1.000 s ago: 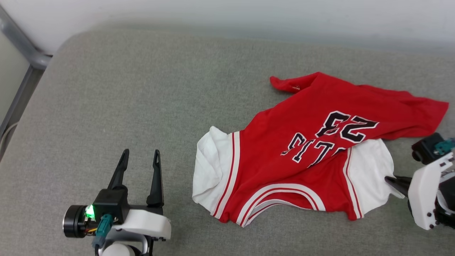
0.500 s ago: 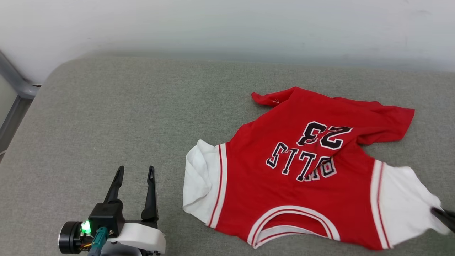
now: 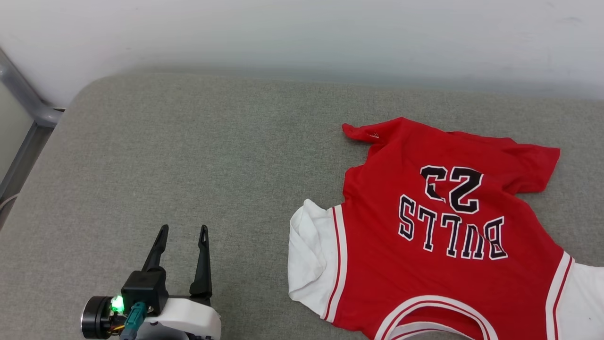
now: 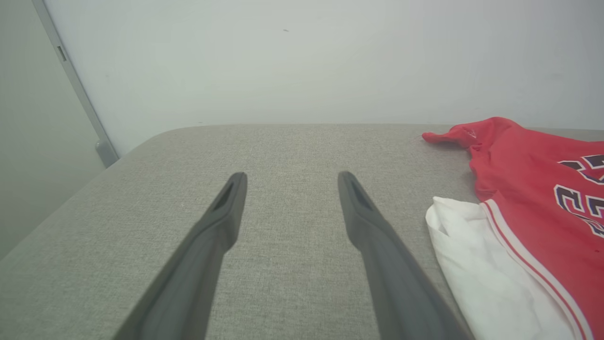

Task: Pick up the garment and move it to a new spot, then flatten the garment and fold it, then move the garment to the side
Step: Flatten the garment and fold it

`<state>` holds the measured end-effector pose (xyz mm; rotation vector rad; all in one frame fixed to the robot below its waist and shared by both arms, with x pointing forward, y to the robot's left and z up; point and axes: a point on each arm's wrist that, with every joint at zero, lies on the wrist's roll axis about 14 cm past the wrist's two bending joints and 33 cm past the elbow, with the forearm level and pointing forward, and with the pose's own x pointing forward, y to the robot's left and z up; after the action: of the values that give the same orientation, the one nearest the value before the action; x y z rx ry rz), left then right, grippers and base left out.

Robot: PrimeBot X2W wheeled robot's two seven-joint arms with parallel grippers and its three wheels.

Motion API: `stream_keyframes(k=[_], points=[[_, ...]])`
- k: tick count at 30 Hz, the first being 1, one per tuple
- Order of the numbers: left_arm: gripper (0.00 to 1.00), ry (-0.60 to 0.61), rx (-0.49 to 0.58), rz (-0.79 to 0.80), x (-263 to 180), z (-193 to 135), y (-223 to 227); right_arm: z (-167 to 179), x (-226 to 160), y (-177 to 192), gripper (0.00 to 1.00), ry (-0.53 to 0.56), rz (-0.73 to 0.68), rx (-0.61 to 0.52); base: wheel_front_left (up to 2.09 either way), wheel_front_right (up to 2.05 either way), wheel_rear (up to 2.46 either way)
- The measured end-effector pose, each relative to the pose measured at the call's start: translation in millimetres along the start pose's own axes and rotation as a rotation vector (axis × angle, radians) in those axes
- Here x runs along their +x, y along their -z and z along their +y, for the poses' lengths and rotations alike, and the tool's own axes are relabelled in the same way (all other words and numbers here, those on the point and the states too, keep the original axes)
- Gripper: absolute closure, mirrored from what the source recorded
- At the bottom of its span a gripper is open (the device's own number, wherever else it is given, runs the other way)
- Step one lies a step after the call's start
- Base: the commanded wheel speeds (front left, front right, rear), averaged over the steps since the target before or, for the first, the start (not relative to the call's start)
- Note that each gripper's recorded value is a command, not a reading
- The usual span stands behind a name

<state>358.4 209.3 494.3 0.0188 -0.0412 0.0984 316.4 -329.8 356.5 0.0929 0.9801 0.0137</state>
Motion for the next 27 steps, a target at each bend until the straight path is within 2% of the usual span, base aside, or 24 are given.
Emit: stream_keyframes(k=[1, 5, 10, 17, 21, 27], points=[[0.00, 0.000, 0.000, -0.001, 0, 0, 0, 1, 0, -2, 0.00, 0.001, -0.015, -0.002, 0.00, 0.00, 0.00], [0.00, 0.010, 0.008, -0.008, -1, -1, -3, 1, -4, -26, 0.00, 0.020, -0.152, -0.067, 0.00, 0.00, 0.00], [0.00, 0.043, 0.030, -0.042, 3, -1, -13, 3, -28, -95, 0.00, 0.056, -0.486, -0.156, 0.00, 0.00, 0.00], [0.00, 0.140, 0.077, -0.140, 18, -11, -46, 51, -60, -143, 0.00, 0.011, -0.813, -0.211, 0.00, 0.00, 0.00], [0.00, 0.212, 0.115, -0.164, 31, -17, -65, 85, -76, -148, 0.00, -0.029, -0.915, -0.231, 0.00, 0.00, 0.00], [0.00, 0.345, 0.144, -0.090, 44, -42, -78, 126, -87, -135, 0.00, -0.084, -0.939, -0.240, 0.00, 0.00, 0.00]])
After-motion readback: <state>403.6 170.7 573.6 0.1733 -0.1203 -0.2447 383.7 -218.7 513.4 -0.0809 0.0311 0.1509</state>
